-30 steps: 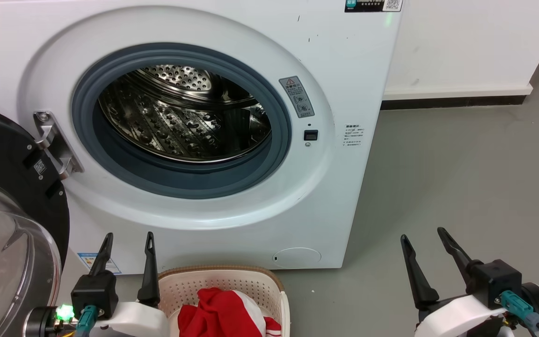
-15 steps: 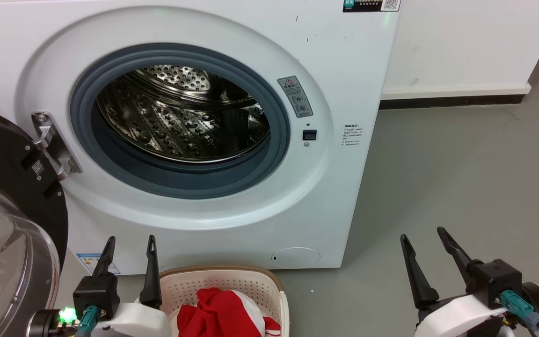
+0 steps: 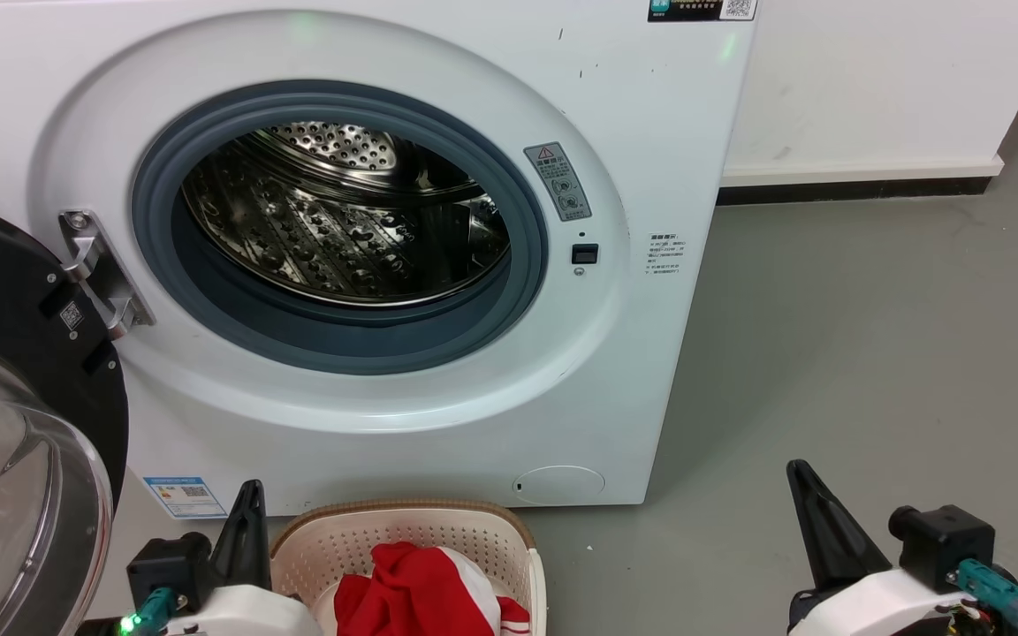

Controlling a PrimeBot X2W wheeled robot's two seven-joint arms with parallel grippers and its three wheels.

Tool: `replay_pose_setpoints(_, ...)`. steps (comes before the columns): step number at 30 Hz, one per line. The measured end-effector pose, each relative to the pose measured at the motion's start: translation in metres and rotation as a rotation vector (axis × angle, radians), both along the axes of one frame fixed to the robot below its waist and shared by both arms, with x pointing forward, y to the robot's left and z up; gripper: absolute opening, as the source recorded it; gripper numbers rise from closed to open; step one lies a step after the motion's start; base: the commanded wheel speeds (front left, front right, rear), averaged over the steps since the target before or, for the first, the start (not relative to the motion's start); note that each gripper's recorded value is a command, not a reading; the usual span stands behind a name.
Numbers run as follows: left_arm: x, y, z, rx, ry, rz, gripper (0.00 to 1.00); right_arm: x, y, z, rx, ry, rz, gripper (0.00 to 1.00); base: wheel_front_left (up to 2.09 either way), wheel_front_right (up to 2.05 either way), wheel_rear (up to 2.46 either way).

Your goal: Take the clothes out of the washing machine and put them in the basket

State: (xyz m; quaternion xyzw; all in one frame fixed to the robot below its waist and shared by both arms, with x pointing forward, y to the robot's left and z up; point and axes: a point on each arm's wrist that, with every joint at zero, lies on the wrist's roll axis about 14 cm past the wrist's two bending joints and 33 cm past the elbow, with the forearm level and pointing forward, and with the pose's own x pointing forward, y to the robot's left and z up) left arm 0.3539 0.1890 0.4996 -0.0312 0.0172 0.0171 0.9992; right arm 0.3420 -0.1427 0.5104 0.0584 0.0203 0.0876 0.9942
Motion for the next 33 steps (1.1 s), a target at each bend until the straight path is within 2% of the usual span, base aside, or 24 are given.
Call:
replay_pose_setpoints(14,0.004,0.003,-0.008,-0.282,0.044,0.021,0.00,0.006,-0.009,-0.004,0.272,0.042,-0.031,0.00,0.00,0.00,0.00)
replay_pose_setpoints(33,0.011,0.004,-0.012,-0.600,0.064,0.034,0.00,0.017,-0.020,-0.003,0.573,0.073,-0.070,0.00,0.00,0.00,0.00)
